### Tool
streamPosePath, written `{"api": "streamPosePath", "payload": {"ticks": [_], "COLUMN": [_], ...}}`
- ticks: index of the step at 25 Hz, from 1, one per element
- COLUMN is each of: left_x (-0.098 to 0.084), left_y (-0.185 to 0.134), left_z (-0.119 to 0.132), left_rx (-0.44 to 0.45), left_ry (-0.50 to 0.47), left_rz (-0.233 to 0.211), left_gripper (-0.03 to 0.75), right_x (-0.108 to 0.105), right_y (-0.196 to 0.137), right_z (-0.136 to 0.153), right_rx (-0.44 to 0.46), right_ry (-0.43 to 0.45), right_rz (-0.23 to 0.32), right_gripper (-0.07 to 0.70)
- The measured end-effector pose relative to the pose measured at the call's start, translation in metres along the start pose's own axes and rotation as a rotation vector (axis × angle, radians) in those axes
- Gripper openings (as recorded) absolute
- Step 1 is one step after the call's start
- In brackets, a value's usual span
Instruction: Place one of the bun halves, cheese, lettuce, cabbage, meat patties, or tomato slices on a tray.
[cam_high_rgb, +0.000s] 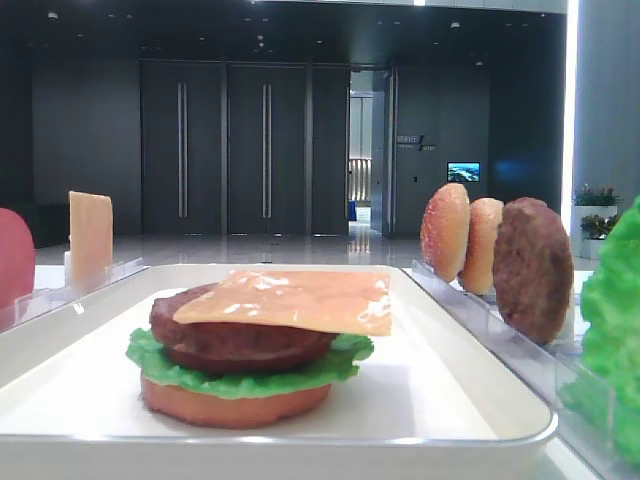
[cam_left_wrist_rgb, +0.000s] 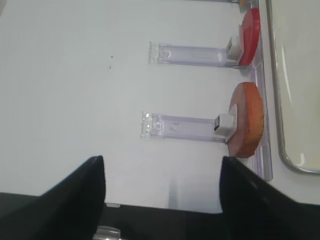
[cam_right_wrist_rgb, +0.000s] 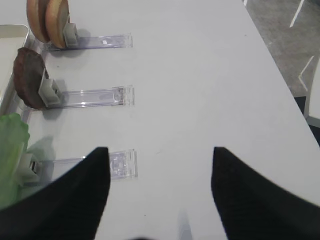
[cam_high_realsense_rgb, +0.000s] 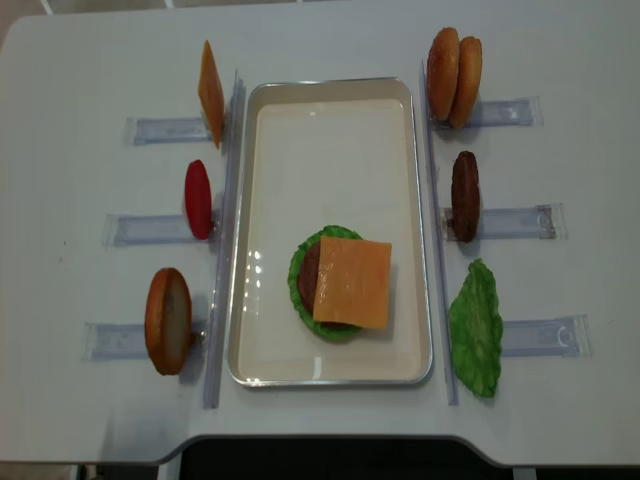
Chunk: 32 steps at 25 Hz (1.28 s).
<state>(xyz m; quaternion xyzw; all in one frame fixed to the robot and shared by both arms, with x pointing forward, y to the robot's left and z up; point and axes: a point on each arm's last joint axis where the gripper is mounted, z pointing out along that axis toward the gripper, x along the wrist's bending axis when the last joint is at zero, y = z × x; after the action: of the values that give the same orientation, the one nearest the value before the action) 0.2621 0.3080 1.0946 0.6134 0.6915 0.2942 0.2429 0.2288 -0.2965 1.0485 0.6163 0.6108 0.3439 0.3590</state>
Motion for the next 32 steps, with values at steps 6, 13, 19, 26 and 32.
{"api": "streamPosePath", "payload": {"ticks": [6,13,19,26,32], "left_x": [0.001,-0.001,-0.006,-0.014,-0.014], "left_y": [-0.016,-0.030,-0.042,-0.053,-0.058], "left_z": [-0.017,-0.030,-0.022,0.009,0.017], "left_rx": [-0.111,-0.206,-0.202,-0.143,-0.214], "left_ry": [-0.004,-0.038,-0.086,-0.189,-0.204], "left_rz": [-0.007,0.021,0.017,0.092,0.124], "left_gripper": [0.538,0.516,0.451,0.433,0.433], "right_x": [0.000,0.000,0.000,0.000,0.000], "right_y": [0.000,0.000,0.000,0.000,0.000], "right_z": [0.000,0.000,0.000,0.000,0.000], "right_rx": [0.000,0.000,0.000,0.000,0.000], "right_ry": [0.000,0.000,0.000,0.000,0.000], "right_rz": [0.000,0.000,0.000,0.000,0.000], "right_gripper": [0.424,0.424,0.424,0.424,0.424]}}
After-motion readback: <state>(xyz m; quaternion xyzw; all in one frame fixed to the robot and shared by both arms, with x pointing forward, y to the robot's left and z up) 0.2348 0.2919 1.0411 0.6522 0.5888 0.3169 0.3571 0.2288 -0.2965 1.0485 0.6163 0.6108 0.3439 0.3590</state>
